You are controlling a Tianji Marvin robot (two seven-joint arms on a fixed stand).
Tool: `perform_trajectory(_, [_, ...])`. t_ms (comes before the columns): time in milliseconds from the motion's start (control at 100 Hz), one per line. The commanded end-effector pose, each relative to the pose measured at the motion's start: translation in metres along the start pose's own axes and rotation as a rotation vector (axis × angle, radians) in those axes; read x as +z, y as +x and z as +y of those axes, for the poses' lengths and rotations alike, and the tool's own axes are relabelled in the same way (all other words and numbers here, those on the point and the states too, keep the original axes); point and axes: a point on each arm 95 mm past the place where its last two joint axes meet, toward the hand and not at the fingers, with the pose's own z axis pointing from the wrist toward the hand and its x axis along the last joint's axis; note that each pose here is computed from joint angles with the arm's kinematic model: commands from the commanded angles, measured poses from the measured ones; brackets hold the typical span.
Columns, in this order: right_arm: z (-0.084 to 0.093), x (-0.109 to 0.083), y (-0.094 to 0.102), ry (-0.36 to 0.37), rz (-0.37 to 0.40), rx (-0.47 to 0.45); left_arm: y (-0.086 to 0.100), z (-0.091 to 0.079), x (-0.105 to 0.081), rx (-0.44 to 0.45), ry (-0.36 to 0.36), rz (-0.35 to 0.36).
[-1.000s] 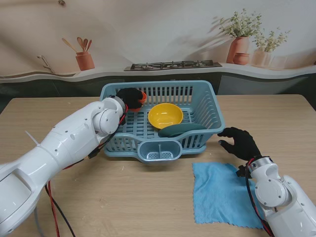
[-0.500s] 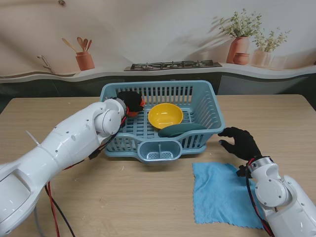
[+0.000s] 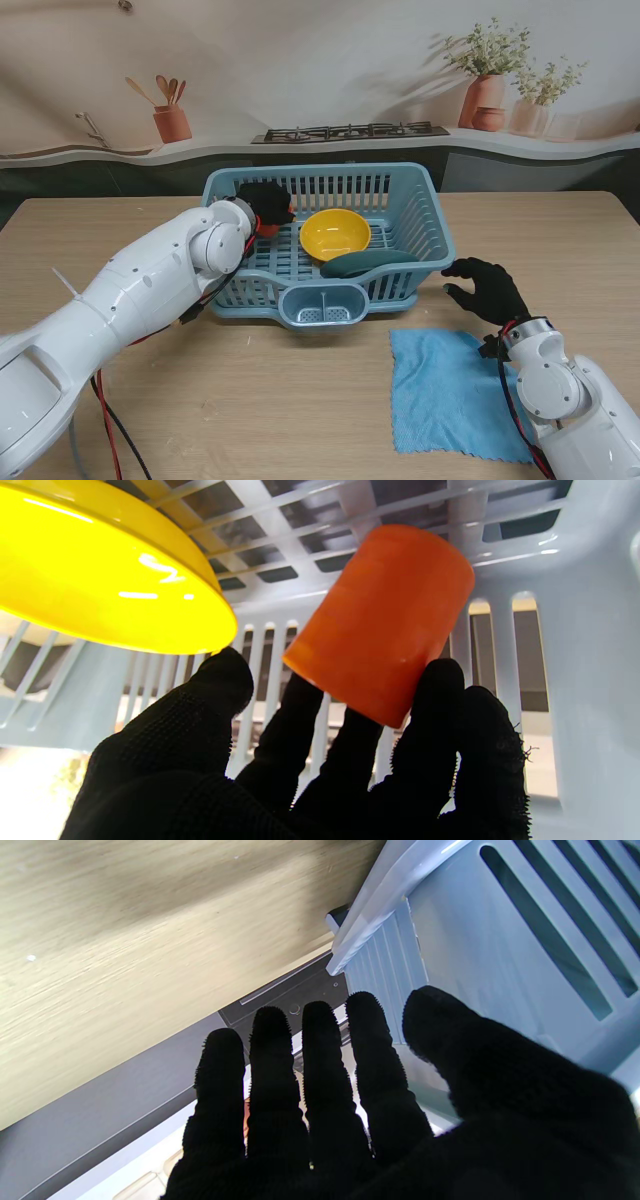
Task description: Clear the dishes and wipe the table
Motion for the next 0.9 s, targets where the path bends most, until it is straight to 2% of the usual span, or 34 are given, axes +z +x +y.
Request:
perform_trajectory(0, [-0.003, 0.0, 0.001, 0.014, 0.005, -0.002, 0.0, 0.006, -0.002, 0.005, -0.012, 0.005])
perform_trajectory(890, [-0.003, 0.0, 0.001, 0.016, 0.005, -0.003, -0.005, -0.005, -0.013, 0.023, 0.099, 0.03])
